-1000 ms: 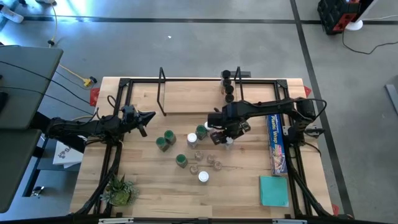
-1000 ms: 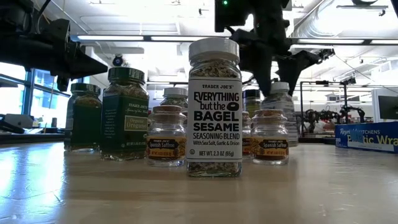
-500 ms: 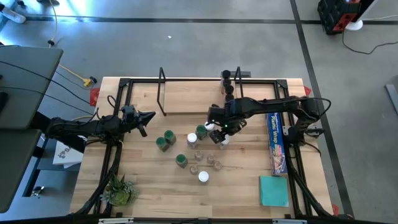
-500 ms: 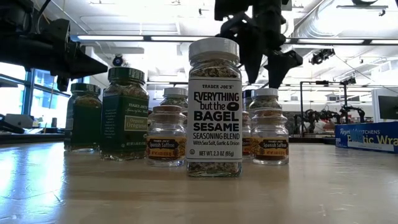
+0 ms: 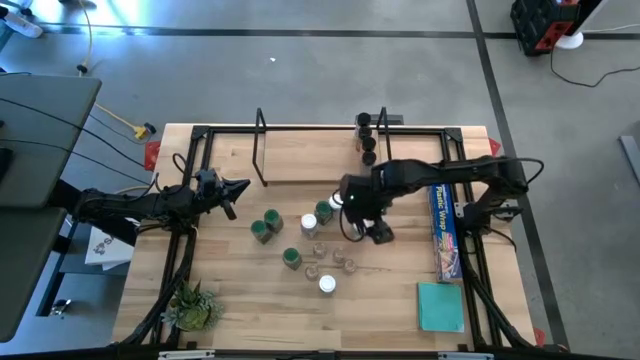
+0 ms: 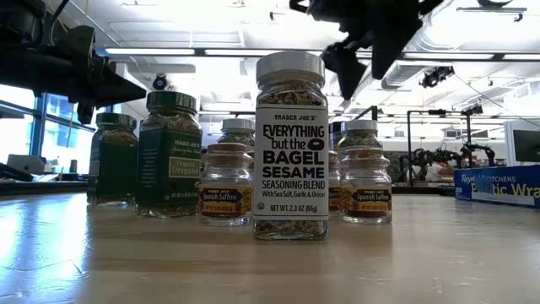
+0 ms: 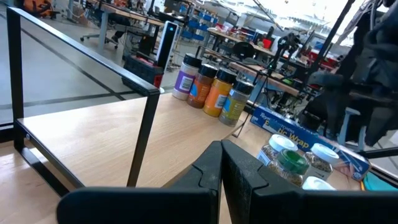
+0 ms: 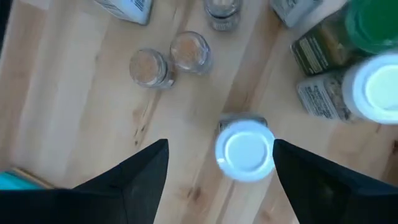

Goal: Shelf spices
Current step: Put the middle right white seasoning bottle on the shelf

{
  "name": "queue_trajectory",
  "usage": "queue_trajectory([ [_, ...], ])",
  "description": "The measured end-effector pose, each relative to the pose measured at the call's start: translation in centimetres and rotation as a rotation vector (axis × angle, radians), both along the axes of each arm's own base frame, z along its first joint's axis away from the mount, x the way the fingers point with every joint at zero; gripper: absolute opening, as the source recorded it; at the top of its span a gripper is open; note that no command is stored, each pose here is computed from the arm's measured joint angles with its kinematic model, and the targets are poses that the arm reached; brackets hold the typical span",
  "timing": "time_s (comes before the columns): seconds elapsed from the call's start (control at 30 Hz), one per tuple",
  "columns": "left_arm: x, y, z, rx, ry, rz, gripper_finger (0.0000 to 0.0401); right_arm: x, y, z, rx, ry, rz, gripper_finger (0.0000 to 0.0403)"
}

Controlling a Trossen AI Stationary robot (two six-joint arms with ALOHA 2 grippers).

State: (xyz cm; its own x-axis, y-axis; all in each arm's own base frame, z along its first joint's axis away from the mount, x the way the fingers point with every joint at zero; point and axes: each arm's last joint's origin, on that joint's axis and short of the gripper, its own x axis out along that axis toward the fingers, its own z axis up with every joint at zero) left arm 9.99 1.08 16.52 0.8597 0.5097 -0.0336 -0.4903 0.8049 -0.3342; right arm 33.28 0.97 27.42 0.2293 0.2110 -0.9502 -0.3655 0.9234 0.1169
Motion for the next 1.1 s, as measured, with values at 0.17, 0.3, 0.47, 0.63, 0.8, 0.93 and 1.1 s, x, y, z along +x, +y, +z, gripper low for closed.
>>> queue_trajectory([
  [0.17, 0.0, 0.0, 0.0, 0.000, 0.000, 0.000, 0.0005, 1.2, -0.1, -2.2, -0.070, 0.065, -0.047, 0.0282],
  [0.3, 0.0, 0.0, 0.0, 0.000, 0.000, 0.000, 0.0005, 1.6, -0.4, -3.3, -0.071, 0.110, -0.068, 0.0282],
  [0.47, 0.0, 0.0, 0.0, 0.000, 0.000, 0.000, 0.0005, 1.7, -0.4, -4.0, -0.076, 0.141, -0.045, 0.0282],
  [0.63, 0.0, 0.0, 0.0, 0.000, 0.000, 0.000, 0.0005, 2.1, -0.3, -5.0, -0.077, 0.170, -0.045, 0.0273],
  [0.8, 0.0, 0.0, 0.0, 0.000, 0.000, 0.000, 0.0005, 2.3, -0.3, -5.4, -0.086, 0.193, -0.154, 0.0217],
  [0.93, 0.0, 0.0, 0.0, 0.000, 0.000, 0.000, 0.0005, 1.8, -0.6, -5.1, -0.059, 0.245, -0.249, 0.0190],
  [1.1, 0.0, 0.0, 0.0, 0.000, 0.000, 0.000, 0.0005, 1.3, -2.0, -0.3, 0.011, 0.321, -0.306, 0.0190],
])
